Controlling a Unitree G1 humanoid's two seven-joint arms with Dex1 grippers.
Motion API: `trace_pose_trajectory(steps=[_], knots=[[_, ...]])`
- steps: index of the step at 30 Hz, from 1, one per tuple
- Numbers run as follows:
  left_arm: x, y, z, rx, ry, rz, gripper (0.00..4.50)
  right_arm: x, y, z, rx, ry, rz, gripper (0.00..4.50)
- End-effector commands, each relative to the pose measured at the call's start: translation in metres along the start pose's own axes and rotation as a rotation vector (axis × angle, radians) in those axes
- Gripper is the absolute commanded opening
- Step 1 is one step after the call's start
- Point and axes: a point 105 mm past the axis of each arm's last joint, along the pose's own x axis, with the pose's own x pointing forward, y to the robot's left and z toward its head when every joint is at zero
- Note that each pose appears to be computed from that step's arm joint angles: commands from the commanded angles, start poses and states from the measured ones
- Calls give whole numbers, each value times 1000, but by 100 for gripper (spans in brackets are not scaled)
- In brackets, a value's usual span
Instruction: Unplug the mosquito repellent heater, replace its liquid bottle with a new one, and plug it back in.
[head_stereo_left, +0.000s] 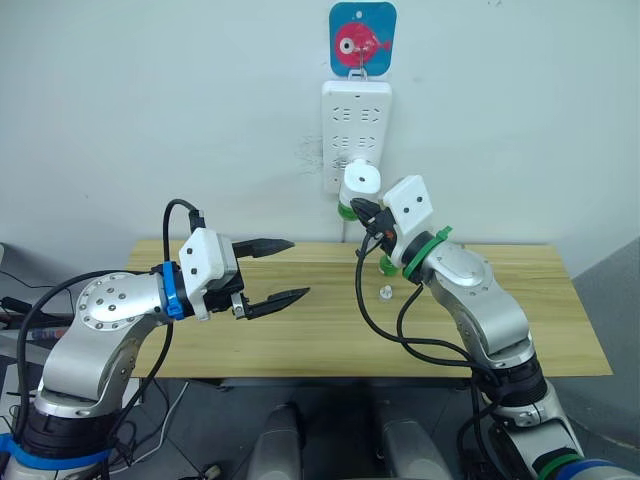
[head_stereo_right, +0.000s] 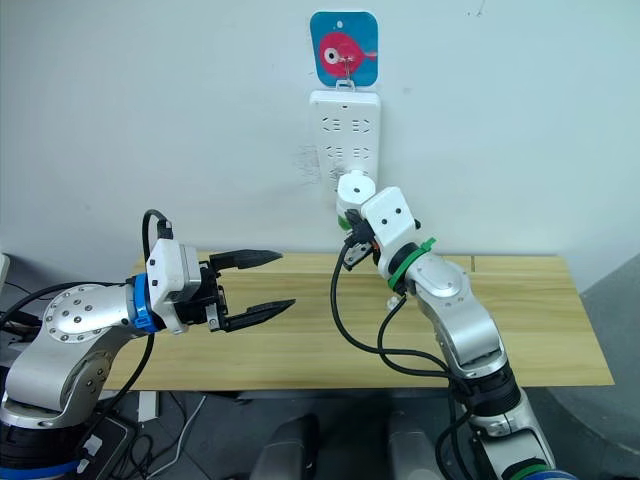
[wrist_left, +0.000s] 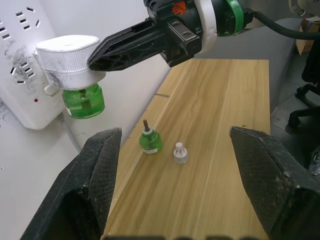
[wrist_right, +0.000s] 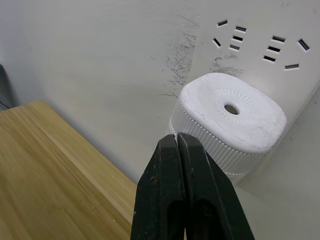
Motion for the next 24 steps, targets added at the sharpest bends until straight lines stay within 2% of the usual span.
trace_pose_trajectory(steps=[1,6,16,24], knots=[[1,-2,8,40,-15,-10,371,-6,-2,19,-10,-63,25,6],[2,-3,8,39,-20,-13,371,-12,7,15,3,-43,79,6],[4,-3,8,44,-25,-21,371,-10,-8,7,-13,-6,-4,6],[5,-3,9,46,-28,-26,371,-4,-8,8,5,-14,-17,6]])
